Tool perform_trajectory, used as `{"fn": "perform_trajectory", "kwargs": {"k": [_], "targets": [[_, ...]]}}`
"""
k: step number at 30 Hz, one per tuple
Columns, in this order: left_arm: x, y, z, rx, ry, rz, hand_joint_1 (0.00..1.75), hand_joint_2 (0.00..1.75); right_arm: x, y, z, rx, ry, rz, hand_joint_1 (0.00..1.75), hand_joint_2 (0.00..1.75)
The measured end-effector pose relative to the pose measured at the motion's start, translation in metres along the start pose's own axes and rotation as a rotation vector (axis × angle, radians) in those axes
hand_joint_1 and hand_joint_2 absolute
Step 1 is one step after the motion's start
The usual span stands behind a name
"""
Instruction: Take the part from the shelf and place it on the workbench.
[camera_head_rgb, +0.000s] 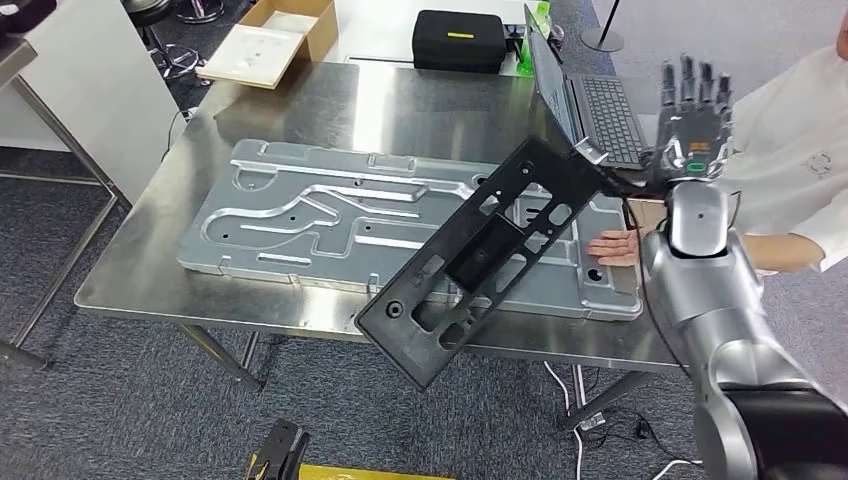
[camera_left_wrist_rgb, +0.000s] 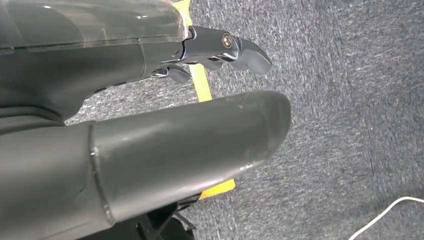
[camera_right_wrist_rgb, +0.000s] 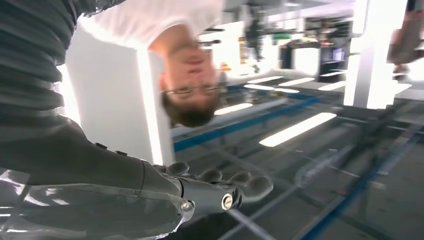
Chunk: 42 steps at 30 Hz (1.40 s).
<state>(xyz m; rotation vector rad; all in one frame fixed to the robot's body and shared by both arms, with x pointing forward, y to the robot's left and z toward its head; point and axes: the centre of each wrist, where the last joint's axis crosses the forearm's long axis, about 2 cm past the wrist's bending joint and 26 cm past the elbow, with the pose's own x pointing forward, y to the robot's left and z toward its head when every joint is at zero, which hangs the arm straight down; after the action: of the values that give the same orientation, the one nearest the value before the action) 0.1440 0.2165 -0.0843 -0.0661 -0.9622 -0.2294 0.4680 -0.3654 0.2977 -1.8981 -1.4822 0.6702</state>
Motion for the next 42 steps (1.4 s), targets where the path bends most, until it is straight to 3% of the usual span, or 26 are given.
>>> {"fn": "perform_trajectory", "kwargs": {"k": [4,9,14,23,28,35,42], "targets": [[-0.003,0.000,0.002,-0.001,0.006,0.002,0.00,0.00,-0.024,0.007,-0.001,0.035,0.034,0.050,0.00,1.75],[-0.003,-0.001,0.002,-0.001,0.005,0.004,0.00,0.00,-0.037,0.009,0.000,0.041,0.060,0.084,0.00,1.75],[-0.003,0.000,0.003,0.003,0.004,0.009,0.00,0.00,-0.038,0.011,0.003,0.069,0.053,0.074,0.00,1.75],[-0.004,-0.001,0.003,-0.006,0.004,-0.001,0.00,0.00,-0.020,0.008,0.018,-0.023,-0.064,-0.113,0.00,1.75],[-0.004,-0.003,0.003,-0.024,0.005,-0.013,0.00,0.00,0.011,-0.018,0.034,-0.191,-0.260,-0.205,0.00,1.75],[-0.003,-0.007,0.003,-0.039,0.009,-0.013,0.00,0.00,0.040,-0.047,0.048,-0.316,-0.378,-0.298,0.00,1.75],[0.003,-0.011,0.000,-0.048,0.011,-0.021,0.00,0.00,0.121,-0.113,0.072,-0.453,-0.625,-0.494,0.00,1.75]]}}
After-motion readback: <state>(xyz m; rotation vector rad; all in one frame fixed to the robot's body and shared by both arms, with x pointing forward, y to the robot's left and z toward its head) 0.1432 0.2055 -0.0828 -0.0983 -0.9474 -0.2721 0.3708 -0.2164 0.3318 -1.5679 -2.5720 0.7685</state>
